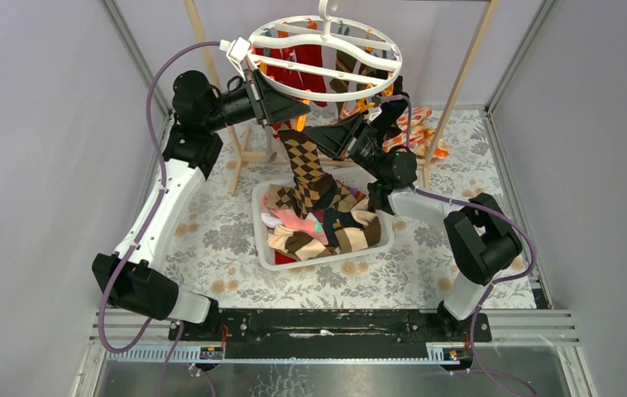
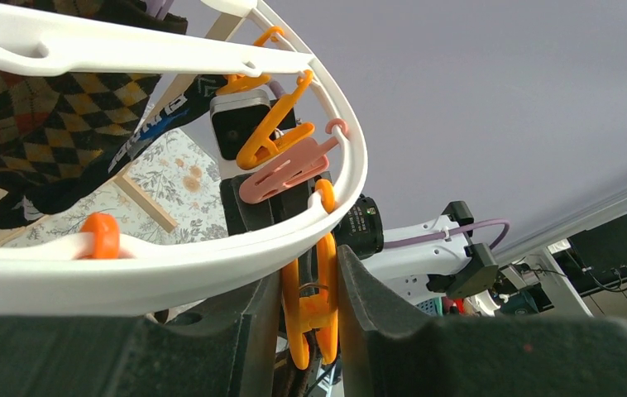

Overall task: Clip the socks to the hanger
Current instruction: Clamp the sock onto the hanger.

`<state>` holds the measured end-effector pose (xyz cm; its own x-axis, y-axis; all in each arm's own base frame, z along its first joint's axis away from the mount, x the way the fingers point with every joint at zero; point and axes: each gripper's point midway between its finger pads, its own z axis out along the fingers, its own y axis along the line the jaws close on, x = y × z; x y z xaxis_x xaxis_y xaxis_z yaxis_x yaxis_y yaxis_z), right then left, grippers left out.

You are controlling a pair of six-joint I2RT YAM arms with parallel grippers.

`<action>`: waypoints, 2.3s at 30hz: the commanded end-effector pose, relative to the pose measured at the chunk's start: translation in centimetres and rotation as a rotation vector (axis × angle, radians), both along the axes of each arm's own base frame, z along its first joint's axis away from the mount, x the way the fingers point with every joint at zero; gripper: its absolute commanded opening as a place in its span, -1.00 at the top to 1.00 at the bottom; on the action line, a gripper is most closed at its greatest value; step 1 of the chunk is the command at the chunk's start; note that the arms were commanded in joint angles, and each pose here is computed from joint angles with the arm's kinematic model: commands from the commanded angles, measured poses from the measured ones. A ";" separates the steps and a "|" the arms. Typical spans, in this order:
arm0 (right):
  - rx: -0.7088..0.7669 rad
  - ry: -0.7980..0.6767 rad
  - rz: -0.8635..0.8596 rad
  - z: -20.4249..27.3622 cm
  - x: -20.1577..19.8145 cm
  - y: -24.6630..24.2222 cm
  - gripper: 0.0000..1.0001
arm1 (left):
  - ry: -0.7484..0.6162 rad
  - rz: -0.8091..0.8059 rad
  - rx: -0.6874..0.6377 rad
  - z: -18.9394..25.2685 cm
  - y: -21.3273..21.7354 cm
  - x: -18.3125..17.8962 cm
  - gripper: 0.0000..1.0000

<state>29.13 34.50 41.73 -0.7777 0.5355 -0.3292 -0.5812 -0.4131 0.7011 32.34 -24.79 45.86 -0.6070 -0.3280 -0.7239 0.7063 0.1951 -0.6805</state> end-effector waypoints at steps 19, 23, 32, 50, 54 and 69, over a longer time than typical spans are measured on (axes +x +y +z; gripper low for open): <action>0.170 -0.133 -0.061 5.5 -1.8 -3.4 1.00 | -0.059 -0.090 -0.018 1.1 -0.1 -2.3 1.00; 0.173 -0.130 -0.070 5.5 -1.8 -3.7 1.00 | -0.062 -0.098 -0.020 1.2 -0.1 -2.5 1.00; 0.181 -0.127 -0.084 5.7 -1.7 -4.3 1.00 | -0.065 -0.117 -0.032 1.3 -0.2 -2.8 1.00; 0.198 -0.139 -0.080 6.5 -1.4 -4.2 1.00 | -0.077 -0.102 -0.037 1.2 -0.2 -2.3 1.00; 0.200 -0.139 -0.080 6.5 -1.3 -4.0 1.00 | -0.076 -0.097 -0.035 1.1 -0.2 -2.2 0.80; 0.201 -0.155 -0.063 6.9 -1.7 -3.6 1.00 | -0.091 -0.056 -0.016 1.2 0.0 -1.7 0.08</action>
<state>30.12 32.66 44.73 -0.7354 0.6144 -0.2860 -0.6157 -0.4294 0.6607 31.93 -24.94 46.09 -0.5959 -0.3293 -0.7324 0.7330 0.1496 -0.6636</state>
